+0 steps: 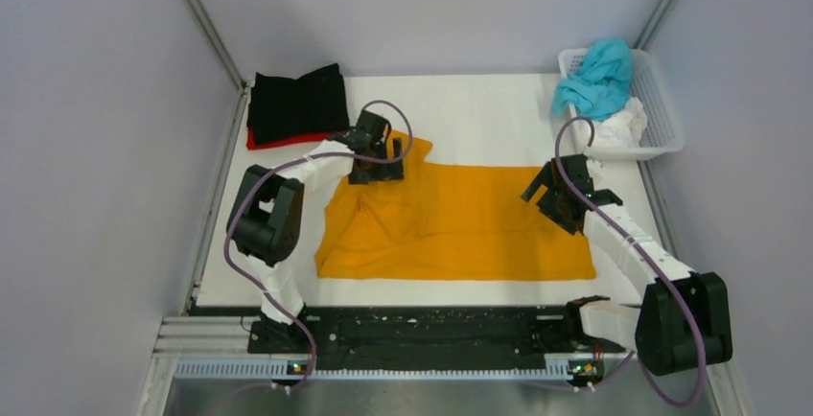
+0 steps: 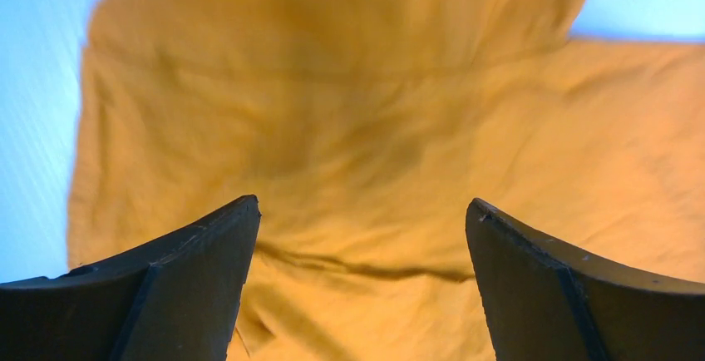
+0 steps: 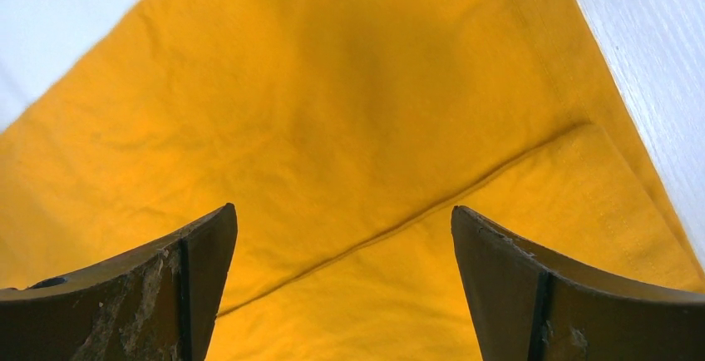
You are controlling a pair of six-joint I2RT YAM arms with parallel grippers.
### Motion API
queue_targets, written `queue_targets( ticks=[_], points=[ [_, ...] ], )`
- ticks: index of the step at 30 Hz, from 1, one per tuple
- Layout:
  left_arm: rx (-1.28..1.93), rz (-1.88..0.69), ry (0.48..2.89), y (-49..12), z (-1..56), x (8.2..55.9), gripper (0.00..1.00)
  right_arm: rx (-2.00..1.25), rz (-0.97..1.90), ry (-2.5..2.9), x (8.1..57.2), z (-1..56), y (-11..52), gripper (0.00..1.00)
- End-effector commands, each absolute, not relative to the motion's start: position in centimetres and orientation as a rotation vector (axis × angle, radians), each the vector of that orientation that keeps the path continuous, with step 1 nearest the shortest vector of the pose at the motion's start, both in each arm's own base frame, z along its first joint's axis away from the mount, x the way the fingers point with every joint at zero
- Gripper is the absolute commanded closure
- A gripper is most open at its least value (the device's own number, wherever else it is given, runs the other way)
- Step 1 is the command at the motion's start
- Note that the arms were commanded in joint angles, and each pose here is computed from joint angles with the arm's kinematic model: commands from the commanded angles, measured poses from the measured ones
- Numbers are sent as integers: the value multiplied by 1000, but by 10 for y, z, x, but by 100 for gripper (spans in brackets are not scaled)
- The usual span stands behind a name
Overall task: Fold and stack the t-shirts
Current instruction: Grab the side of the flattened tshirt furthest away from the robot with both arms
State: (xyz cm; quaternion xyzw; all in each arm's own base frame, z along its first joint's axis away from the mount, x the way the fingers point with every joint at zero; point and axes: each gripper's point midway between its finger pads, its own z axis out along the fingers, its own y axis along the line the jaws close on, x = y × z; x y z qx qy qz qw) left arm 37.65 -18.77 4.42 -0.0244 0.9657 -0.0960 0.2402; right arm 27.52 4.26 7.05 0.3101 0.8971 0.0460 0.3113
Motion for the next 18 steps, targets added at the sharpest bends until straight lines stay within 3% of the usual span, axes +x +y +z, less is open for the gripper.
queue_targets(
  ticks=[1, 6, 12, 18],
  points=[
    [-27, -281, 2460, -192, 94, 434, 1, 785, 132, 2280, 307, 100, 40, 1],
    [-34, -273, 2364, -189, 122, 473, 1, 768, 94, 2289, 317, 101, 34, 1],
    [-61, -268, 2355, -179, 113, 527, 2, 778, 61, 2294, 329, 99, 25, 1],
    [30, -328, 2327, -187, 108, 576, 9, 742, 73, 2334, 336, 92, 30, 1]
  ],
)
